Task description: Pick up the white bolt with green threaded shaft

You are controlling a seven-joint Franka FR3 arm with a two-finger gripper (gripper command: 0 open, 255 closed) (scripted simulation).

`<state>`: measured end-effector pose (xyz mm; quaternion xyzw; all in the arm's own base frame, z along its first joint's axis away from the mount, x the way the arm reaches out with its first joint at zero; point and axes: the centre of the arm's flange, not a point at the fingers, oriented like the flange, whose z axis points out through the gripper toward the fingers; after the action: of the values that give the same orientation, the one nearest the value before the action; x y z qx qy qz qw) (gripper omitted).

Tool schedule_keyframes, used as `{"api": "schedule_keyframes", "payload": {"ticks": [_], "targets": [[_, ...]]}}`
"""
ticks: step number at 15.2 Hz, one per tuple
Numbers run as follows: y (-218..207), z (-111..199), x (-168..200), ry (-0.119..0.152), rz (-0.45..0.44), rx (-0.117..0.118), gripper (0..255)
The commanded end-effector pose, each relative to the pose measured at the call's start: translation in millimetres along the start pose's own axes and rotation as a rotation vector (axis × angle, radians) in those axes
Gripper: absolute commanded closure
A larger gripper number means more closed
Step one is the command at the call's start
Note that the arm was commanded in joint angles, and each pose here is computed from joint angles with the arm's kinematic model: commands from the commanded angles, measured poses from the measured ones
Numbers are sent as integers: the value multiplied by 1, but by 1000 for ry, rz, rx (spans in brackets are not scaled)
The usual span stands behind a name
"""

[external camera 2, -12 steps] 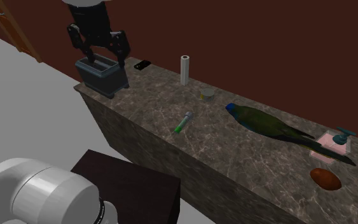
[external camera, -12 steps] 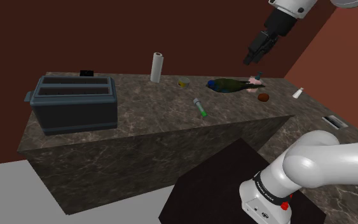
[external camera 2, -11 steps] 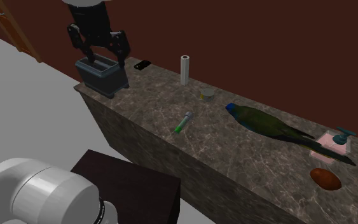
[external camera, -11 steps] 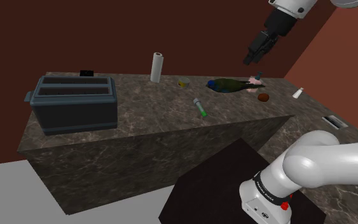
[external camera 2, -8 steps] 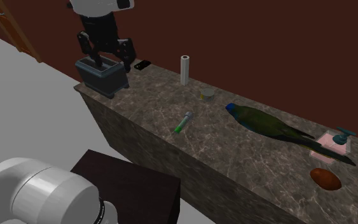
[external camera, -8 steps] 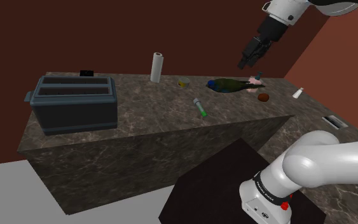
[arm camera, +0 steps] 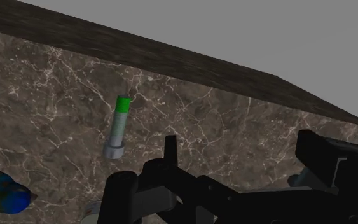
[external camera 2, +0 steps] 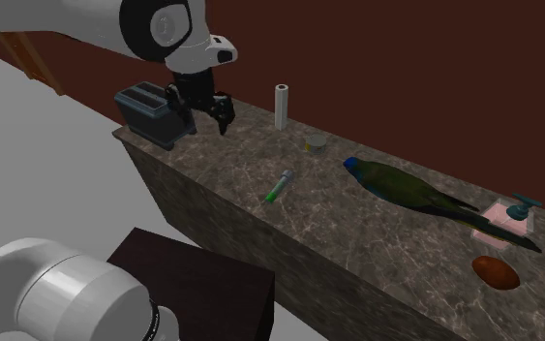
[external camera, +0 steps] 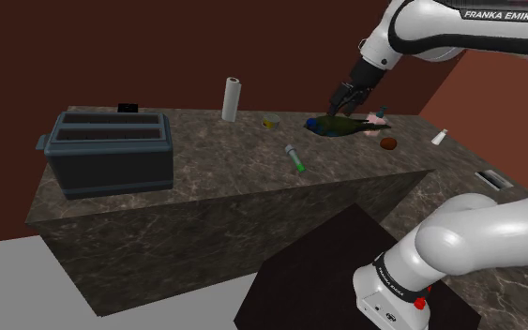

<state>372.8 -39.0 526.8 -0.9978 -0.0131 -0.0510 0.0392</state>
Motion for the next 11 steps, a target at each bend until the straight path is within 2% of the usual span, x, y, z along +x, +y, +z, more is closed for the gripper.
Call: {"api": "schedule_keyframes", "payload": {"ticks": [1, 11], "targets": [[10, 24, 11, 1, 22, -5, 0], [60, 136, 56, -4, 127, -27, 0]]}}
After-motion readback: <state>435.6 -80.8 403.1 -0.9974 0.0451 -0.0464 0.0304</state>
